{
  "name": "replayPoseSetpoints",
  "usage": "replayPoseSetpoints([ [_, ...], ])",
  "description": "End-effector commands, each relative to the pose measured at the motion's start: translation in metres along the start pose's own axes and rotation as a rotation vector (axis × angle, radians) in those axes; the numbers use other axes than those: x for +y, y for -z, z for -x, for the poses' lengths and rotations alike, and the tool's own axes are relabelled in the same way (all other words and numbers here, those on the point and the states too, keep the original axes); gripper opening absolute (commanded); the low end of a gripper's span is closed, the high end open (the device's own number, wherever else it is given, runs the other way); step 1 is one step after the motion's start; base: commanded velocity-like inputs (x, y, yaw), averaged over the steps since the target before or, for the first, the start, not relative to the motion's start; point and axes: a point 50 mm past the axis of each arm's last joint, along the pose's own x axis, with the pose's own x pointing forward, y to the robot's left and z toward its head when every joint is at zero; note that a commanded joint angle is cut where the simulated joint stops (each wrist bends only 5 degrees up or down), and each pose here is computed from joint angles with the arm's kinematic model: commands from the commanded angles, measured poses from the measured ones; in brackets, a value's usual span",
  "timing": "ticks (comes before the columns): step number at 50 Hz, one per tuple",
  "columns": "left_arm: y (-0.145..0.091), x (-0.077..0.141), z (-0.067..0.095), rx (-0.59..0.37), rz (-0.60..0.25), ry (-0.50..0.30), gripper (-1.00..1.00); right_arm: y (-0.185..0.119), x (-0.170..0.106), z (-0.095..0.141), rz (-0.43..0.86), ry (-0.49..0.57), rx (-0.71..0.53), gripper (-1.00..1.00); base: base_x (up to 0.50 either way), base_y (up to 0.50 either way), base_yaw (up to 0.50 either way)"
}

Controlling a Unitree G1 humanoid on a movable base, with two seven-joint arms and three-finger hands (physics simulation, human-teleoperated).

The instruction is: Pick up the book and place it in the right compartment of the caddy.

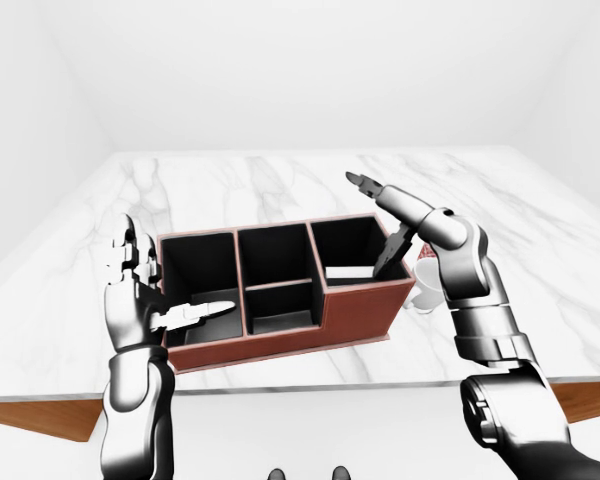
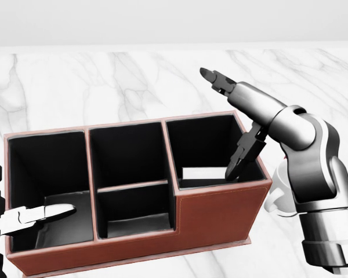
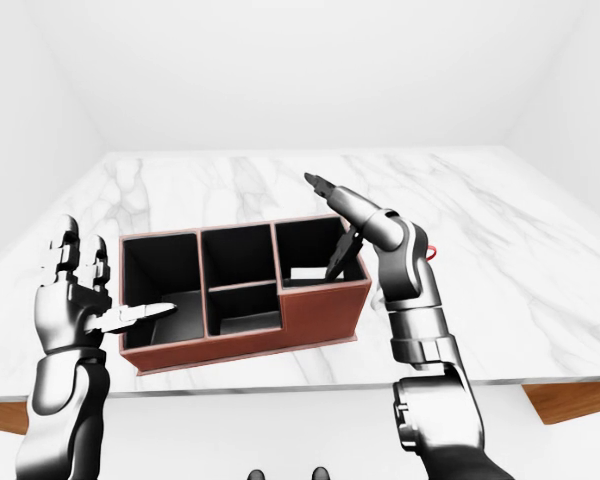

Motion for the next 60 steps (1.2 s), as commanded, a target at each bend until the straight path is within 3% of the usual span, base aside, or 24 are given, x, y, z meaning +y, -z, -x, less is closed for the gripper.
replayPoseSetpoints([
  [1,0.012,-0.003,-0.001,0.048,0.001,0.000,1.00,0.007,0.004,-0.005,-0.018,-0.032,0.033,1.00,0.00,0.00,0.00],
  [19,0.010,-0.003,0.000,0.041,0.001,0.001,1.00,-0.009,-0.014,0.005,-0.021,0.052,-0.053,1.00,0.00,0.00,0.00],
  [27,0.010,-0.003,0.000,0.040,0.002,0.001,1.00,-0.068,-0.040,0.053,0.194,0.272,-0.264,1.00,0.00,0.00,0.00],
  [34,0.009,-0.003,0.000,0.038,0.002,0.002,1.00,-0.104,-0.035,0.102,0.389,0.452,-0.366,1.00,0.00,0.00,0.00],
  [48,0.009,-0.004,0.001,0.038,-0.001,0.005,1.00,-0.126,-0.021,0.170,0.465,0.652,-0.526,1.00,0.00,0.00,0.00],
  [54,0.010,-0.004,0.002,0.041,-0.002,0.006,1.00,-0.144,-0.008,0.196,0.572,0.707,-0.619,1.00,0.00,0.00,0.00],
  [57,0.010,-0.004,0.002,0.042,-0.002,0.006,1.00,-0.144,-0.006,0.196,0.569,0.726,-0.593,1.00,0.00,0.00,0.00],
  [60,0.010,-0.004,0.002,0.043,-0.002,0.007,1.00,-0.145,-0.014,0.200,0.567,0.868,-0.515,1.00,0.00,0.00,0.00],
])
